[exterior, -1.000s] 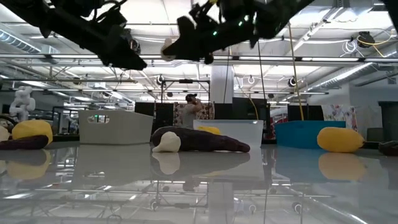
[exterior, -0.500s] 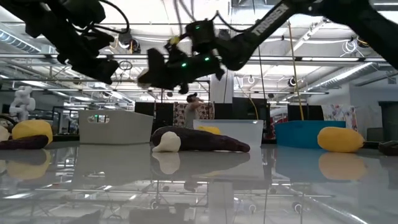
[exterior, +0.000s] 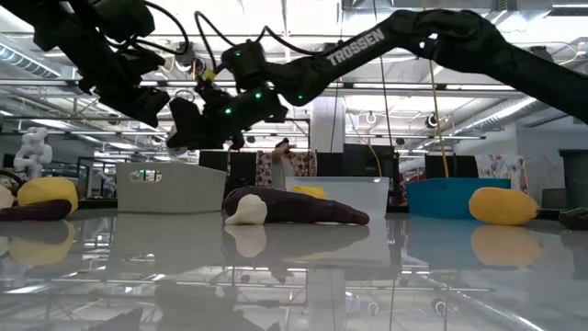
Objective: Sort produce into baskets
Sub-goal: Put the garlic into the gray bin
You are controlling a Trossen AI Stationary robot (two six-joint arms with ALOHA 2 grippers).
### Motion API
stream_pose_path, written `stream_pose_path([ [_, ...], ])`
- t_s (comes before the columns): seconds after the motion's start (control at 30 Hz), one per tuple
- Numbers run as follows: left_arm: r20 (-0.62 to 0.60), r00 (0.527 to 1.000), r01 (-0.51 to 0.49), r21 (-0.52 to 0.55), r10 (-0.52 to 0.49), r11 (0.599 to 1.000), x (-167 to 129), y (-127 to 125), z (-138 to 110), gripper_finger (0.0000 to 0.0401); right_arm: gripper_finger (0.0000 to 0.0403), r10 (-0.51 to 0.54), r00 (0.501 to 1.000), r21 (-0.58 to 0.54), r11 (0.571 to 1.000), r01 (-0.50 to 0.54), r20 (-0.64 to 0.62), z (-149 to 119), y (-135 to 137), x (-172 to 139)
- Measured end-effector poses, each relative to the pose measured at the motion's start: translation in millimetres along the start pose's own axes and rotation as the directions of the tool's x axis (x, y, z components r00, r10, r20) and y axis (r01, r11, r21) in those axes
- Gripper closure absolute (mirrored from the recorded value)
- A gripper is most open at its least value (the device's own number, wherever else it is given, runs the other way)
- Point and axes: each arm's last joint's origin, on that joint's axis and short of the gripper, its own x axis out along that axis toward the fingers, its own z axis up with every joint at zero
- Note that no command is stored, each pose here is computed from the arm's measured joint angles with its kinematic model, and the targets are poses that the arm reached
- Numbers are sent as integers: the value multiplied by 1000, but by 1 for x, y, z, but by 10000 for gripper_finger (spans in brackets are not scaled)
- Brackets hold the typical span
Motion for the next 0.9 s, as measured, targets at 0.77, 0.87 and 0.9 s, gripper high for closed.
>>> stream_pose_path([
  [0.77,-27,979,201,16,-201,979,-3,-4,-1,196,147,-43,921,145,984,107,-387,57,-29,-58],
  [0.87,-32,967,255,10,-255,967,-3,-6,0,196,152,-32,860,156,979,129,-510,66,-25,-85],
  [0.9,-32,959,280,6,-280,960,-4,-6,0,196,153,-26,834,163,977,138,-551,70,-22,-97],
])
